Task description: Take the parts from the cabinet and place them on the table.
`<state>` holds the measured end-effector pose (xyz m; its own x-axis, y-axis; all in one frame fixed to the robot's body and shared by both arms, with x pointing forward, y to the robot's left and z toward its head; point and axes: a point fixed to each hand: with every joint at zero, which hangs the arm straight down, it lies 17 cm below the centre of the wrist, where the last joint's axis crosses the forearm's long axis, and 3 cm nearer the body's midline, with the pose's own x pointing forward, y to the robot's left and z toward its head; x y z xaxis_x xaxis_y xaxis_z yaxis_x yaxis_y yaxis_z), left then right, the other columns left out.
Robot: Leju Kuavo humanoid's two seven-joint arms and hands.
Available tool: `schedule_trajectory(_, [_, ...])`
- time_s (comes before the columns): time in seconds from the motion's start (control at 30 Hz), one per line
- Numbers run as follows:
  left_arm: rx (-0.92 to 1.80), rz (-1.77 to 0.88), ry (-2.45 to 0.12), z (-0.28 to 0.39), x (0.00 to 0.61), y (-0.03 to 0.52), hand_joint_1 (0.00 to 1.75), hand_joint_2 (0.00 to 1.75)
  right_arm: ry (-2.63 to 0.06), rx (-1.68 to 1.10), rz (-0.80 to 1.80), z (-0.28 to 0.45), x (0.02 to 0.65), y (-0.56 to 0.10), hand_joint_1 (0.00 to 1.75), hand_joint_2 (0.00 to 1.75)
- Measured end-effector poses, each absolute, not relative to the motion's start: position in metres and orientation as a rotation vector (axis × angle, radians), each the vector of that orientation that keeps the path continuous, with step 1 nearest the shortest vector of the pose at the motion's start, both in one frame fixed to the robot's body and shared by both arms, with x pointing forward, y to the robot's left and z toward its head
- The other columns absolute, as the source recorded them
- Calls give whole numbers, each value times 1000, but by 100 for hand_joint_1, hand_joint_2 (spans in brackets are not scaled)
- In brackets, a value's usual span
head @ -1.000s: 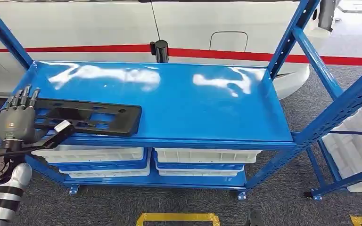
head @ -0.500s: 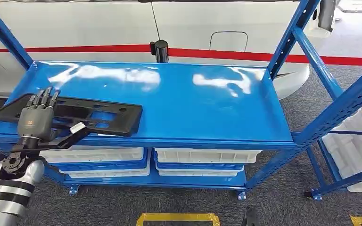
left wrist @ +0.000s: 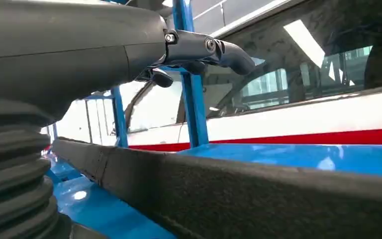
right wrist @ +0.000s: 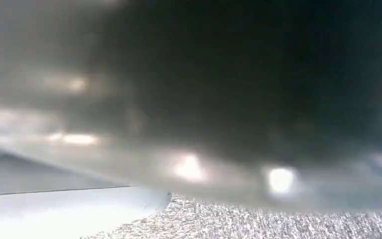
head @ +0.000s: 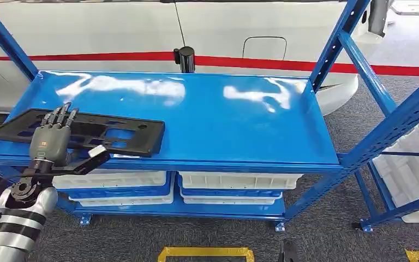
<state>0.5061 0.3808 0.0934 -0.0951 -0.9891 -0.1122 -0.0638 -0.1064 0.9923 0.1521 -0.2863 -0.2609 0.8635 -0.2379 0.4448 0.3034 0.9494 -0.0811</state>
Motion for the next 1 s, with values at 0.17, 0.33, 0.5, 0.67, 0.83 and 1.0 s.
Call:
schedule_trajectory(0.17, [1261,-1336,-1237,84,505,383,175,175,-447,-151,-281,-261,152,-286,0,0])
schedule_trajectory(0.33, [1255,-1329,-1217,80,504,386,175,175,-446,-154,-279,-261,152,-287,0,0])
schedule_trajectory(0.5, [1245,-1318,-1215,78,504,388,175,175,-446,-154,-278,-261,152,-287,0,0])
schedule_trajectory(0.67, [1238,-1315,-1209,77,503,389,175,175,-448,-154,-275,-261,152,-287,0,0])
schedule_trajectory(0.83, [1238,-1306,-1207,77,503,391,175,175,-448,-158,-271,-261,152,-287,0,0])
schedule_trajectory(1.0, [1251,-1290,-1225,81,503,392,175,175,-448,-159,-266,-261,152,-287,0,0])
